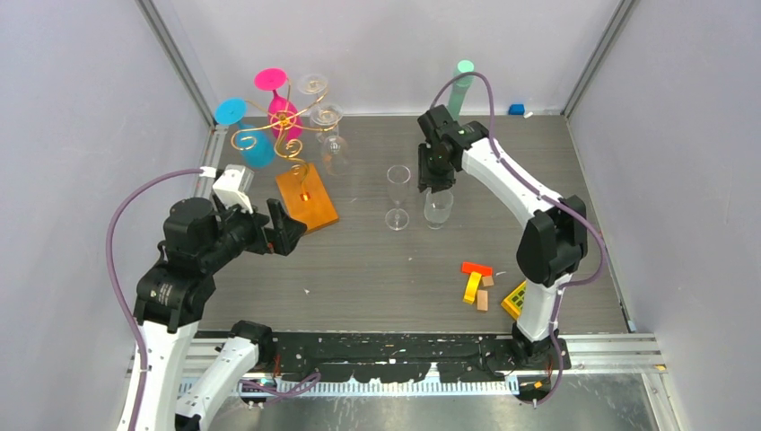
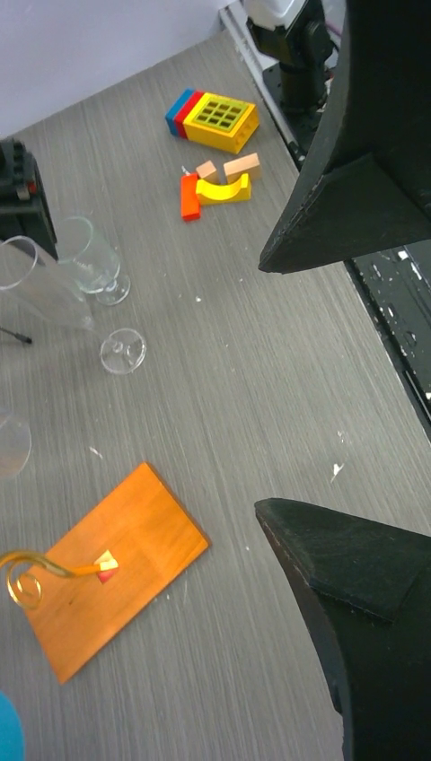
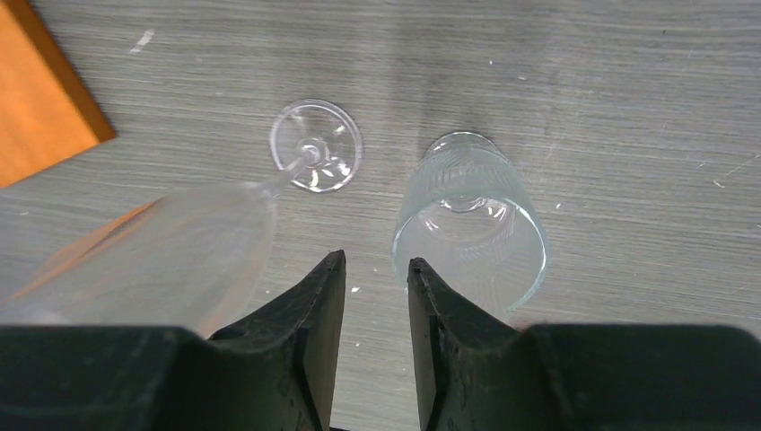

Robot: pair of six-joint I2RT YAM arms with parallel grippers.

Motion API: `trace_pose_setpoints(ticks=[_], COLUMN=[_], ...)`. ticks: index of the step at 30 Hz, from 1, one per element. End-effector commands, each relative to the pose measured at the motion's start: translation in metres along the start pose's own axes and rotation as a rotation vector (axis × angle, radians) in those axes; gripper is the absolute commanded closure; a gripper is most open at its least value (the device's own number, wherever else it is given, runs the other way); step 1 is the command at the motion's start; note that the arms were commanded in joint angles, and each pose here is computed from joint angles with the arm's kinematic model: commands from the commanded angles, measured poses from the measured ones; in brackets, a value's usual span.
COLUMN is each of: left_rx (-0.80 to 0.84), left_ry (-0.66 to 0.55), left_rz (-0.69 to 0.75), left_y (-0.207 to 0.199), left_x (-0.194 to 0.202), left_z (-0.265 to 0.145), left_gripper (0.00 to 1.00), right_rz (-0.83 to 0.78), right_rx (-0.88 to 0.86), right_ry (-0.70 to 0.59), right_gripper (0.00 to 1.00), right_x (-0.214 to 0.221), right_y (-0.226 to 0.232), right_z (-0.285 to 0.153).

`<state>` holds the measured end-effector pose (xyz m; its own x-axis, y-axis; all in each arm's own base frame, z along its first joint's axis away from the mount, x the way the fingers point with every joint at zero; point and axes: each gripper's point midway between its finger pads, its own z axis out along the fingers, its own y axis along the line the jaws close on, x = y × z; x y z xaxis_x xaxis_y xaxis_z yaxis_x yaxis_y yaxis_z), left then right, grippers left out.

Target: Take the wine glass off the wine glass rack

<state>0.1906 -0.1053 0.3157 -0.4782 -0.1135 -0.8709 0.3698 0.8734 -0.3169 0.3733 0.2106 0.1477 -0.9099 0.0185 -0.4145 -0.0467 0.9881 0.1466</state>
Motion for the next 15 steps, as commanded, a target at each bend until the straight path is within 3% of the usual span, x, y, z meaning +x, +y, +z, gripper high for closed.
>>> trace_pose_setpoints(ticks=[1, 5, 9, 10, 15], left_rx=[-0.071, -0.103, -0.133, -0.141, -0.16], left_ry=[-0.069, -0.096, -0.114, -0.118, -0.14], left_rz=[0.052, 0.059, 0.054, 0.05, 0.046], left_y=[0.008, 0.013, 0.017, 0.019, 0.021], left_x=[-0.019, -0.023, -0.026, -0.027, -0.029], left_z=[-0.013, -0.017, -0.02, -0.02, -0.023], left_gripper=[0.01, 0.0, 0.0, 0.0, 0.0], right_rz=[0.027, 0.077, 0.187, 0.207, 0.368], right_rx=[-0.153, -0.462, -0.83, -0.9, -1.091], right_ry=[-0.221, -0.345, -0.535, -0.54, -0.523], right_gripper=[0.62, 0.6, 0.45, 0.4, 0.37], right_x=[-0.043, -0.058, -0.092, -0.094, -0.123], right_y=[0.023, 0.069, 0.116, 0.124, 0.159], right_z=[-0.086, -0.151, -0.225, -0.235, -0.258])
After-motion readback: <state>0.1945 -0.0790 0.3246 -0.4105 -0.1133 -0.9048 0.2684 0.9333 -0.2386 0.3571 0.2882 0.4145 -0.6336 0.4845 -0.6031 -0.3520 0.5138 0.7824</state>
